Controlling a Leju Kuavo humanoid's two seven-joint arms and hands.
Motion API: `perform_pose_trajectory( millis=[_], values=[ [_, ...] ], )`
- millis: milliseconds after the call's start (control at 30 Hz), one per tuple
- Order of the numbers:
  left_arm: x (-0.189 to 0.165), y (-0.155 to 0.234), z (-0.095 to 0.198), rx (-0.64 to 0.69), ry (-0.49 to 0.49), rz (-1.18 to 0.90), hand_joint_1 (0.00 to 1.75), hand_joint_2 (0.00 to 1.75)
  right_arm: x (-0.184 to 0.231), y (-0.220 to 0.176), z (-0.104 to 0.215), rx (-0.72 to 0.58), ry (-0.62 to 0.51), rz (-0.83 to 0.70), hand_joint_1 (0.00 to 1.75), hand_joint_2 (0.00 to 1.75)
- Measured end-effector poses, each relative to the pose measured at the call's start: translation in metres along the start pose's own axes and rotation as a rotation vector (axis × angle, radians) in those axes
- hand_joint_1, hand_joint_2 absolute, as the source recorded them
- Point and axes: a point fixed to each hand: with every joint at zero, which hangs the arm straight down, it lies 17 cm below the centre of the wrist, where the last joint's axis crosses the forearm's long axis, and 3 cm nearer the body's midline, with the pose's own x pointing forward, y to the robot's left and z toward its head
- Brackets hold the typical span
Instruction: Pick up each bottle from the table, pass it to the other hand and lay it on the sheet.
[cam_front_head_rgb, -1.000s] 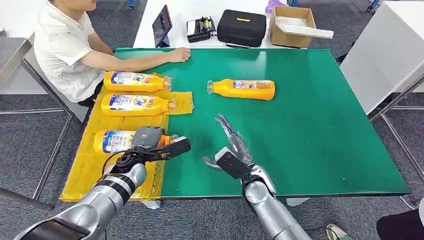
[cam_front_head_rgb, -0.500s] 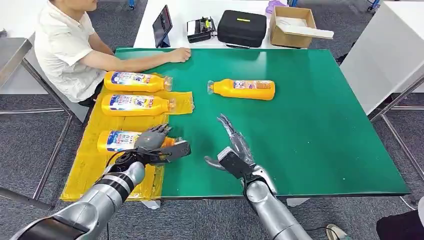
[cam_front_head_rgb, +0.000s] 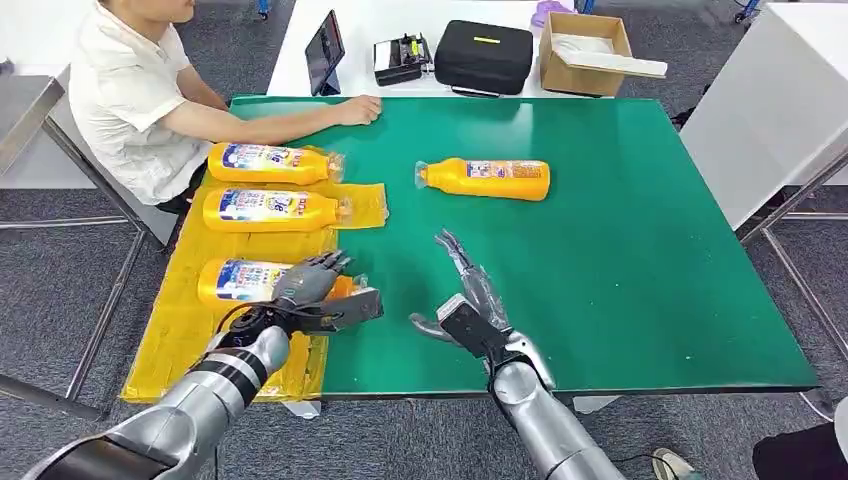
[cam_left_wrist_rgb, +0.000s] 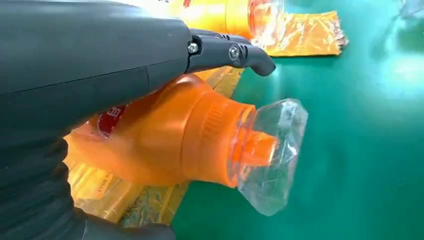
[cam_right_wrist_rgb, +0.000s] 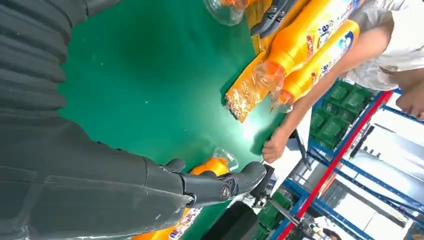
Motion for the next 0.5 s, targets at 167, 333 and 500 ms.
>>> perform_pose_trajectory(
  millis=[167,333,500],
  values=[
    [0.003,0.001,0.000,0.016,-0.018,0.011,0.00,1.75,-0.001,-0.001,0.001,0.000,0.002,0.001,0.00,1.75],
    [0.033,0.018,0.002,0.141,-0.137,0.031,0.00,1.75,-0.002,-0.003,0.002,-0.006,-0.001,0.010,0.00,1.75],
    [0.090,0.070,0.030,0.463,-0.373,0.156,0.00,1.75,-0.002,-0.004,0.006,-0.024,-0.011,0.001,0.00,1.75]
  ],
)
